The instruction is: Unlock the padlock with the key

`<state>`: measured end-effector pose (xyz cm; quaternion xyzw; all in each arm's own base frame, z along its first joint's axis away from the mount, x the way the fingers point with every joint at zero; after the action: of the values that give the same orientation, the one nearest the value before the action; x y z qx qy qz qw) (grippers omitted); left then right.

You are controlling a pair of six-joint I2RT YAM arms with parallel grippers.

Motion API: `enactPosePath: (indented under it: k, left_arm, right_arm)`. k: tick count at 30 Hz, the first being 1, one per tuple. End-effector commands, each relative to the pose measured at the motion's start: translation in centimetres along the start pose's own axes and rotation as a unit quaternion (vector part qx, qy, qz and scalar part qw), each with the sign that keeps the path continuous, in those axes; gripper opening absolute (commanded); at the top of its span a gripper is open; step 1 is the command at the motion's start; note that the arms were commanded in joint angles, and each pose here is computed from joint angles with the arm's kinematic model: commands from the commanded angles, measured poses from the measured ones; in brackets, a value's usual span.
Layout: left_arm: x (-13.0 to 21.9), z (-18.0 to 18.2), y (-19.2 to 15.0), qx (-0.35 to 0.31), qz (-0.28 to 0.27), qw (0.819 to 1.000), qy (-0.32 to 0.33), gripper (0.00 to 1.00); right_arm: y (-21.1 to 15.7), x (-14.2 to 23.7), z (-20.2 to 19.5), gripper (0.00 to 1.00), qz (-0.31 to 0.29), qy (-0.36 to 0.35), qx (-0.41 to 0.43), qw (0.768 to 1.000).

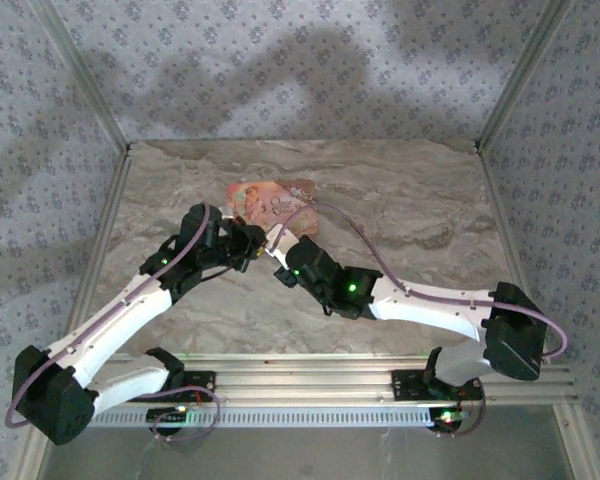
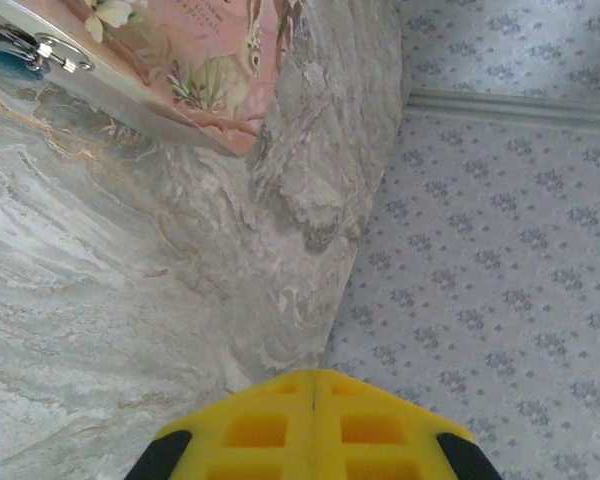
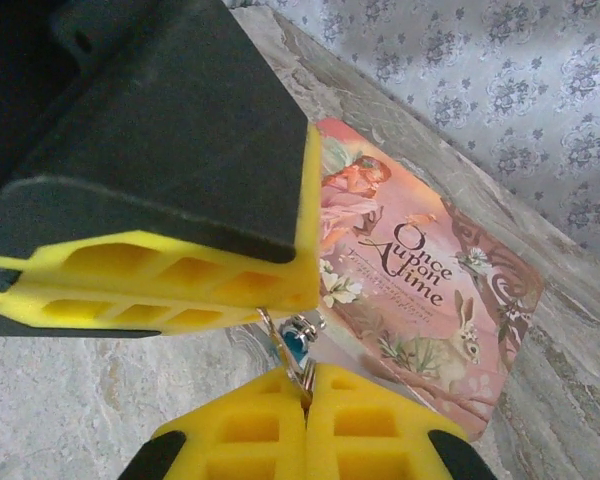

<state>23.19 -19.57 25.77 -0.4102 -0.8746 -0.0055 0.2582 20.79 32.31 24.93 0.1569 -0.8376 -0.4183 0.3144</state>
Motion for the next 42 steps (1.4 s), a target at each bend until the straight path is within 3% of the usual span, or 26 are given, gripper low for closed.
enactPosePath:
  k: [1, 6, 11, 13, 18, 23, 26, 31, 36, 42]
  left_arm:
    - [-0.1, -1.0, -0.4, -0.024, 0.019, 1.000, 0.001, 0.00]
    - [0.4, -3.2, -0.3, -0.201, 0.000, 0.980, -0.011, 0.00]
    - [1.5, -4.5, 0.6, -0.348, -0.049, 0.936, -0.025, 0.00]
    - [2.2, -5.0, 0.8, -0.410, -0.045, 0.910, -0.052, 0.00]
    - [4.0, -6.3, -0.2, -0.568, -0.013, 0.807, -0.160, 0.00]
    - [4.9, -7.3, -3.1, -0.649, 0.124, 0.718, -0.219, 0.00]
    - [5.8, -7.9, -4.7, -0.649, 0.196, 0.689, -0.255, 0.00]
    - [7.0, -7.8, -5.8, -0.651, 0.252, 0.664, -0.268, 0.00]
    - [6.8, -7.5, -6.1, -0.626, 0.296, 0.668, -0.274, 0.00]
    - [6.7, -7.3, -6.2, -0.622, 0.305, 0.668, -0.271, 0.00]
  right_arm:
    - [0.0, 0.0, 0.2, 0.05, -0.005, -0.004, 0.002, 1.000]
    - [0.6, 2.0, 0.3, 0.44, -0.049, 0.044, -0.019, 0.998]
    - [1.3, 5.4, -0.5, 0.58, -0.082, 0.129, -0.069, 0.986]
    - [1.2, 6.5, -1.3, 0.60, -0.084, 0.163, -0.094, 0.979]
    - [0.6, 7.9, -3.9, 0.60, -0.075, 0.278, -0.222, 0.932]
    - [1.3, 8.4, -6.0, 0.59, -0.096, 0.349, -0.282, 0.889]
    - [1.9, 8.5, -6.5, 0.59, -0.116, 0.366, -0.285, 0.878]
    - [3.1, 8.4, -6.8, 0.56, -0.138, 0.380, -0.280, 0.871]
    - [3.8, 8.4, -6.4, 0.53, -0.143, 0.393, -0.267, 0.868]
    - [4.2, 8.5, -5.4, 0.54, -0.140, 0.406, -0.248, 0.869]
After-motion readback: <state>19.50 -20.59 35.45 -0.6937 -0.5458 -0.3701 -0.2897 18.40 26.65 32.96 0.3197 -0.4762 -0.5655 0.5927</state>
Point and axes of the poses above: each hand's point on the last joint's axis, 136 mm out from that joint toward the fingers, its own x axis back along the fingers, its own z axis along the line the jaws close on, y = z × x, the point moved 6 cm from there along x, back along the fingers, and after that the axes turned 11 degrees about x, right-handed, at the moved point
